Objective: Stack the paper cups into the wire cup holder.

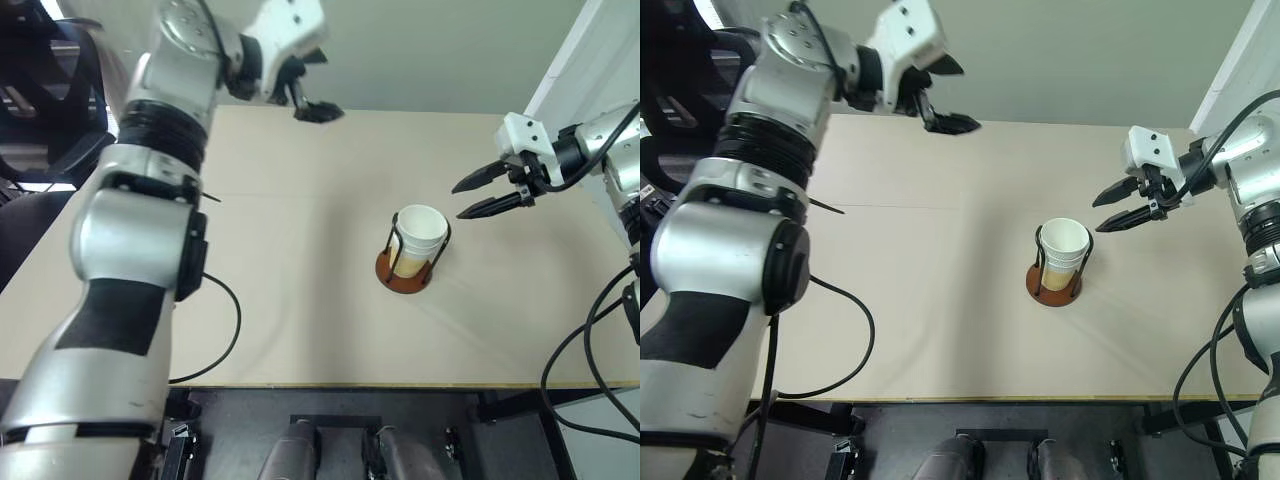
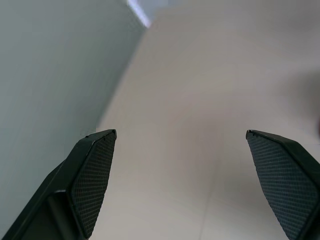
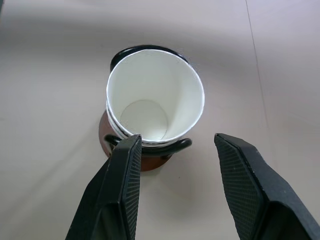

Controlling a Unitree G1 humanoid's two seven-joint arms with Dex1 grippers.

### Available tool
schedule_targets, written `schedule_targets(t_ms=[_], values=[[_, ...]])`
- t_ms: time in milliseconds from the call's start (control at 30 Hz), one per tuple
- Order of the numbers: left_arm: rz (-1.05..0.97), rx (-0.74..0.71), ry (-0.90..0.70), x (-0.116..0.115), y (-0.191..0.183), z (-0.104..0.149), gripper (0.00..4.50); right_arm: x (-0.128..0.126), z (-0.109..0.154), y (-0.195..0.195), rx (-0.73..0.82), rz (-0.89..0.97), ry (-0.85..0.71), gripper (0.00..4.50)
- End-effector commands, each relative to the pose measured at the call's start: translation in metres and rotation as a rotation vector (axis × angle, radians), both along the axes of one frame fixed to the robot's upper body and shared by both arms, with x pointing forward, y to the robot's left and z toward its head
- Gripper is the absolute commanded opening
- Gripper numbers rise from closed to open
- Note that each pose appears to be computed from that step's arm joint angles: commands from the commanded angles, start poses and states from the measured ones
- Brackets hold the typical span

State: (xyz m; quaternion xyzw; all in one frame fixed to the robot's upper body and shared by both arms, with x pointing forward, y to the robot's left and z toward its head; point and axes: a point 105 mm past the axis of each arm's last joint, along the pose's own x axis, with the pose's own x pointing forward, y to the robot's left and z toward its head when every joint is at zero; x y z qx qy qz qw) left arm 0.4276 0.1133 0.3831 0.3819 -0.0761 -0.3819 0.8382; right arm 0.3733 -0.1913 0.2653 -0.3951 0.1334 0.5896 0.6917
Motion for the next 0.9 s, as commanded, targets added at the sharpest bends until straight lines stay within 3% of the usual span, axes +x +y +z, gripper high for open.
schedule_targets(t_ms=[33,167,300,433,600,733,900], values=[[0.072,-0.196,-0.074,-0.015,0.045,0.027,4.44,0.0,0.017,-0.002,0.042,0.002,-0.057,2.29],[0.188,-0.398,-0.093,-0.051,0.105,0.017,4.44,0.003,0.019,-0.002,0.074,-0.011,-0.07,2.29],[0.288,-0.421,-0.082,-0.09,0.135,-0.019,4.44,0.009,0.021,-0.004,0.113,-0.045,-0.077,2.29],[0.321,-0.472,0.026,-0.116,0.15,-0.054,4.44,0.019,0.026,0.0,0.206,-0.111,-0.092,2.29],[0.248,-0.559,0.195,-0.137,0.145,-0.085,4.44,0.032,0.021,0.005,0.306,-0.195,-0.093,2.29],[0.235,-0.646,0.199,-0.141,0.15,-0.088,4.44,0.039,0.019,0.011,0.375,-0.241,-0.09,2.29],[0.24,-0.629,0.179,-0.146,0.156,-0.095,4.44,0.042,0.016,0.014,0.4,-0.253,-0.076,2.29]])
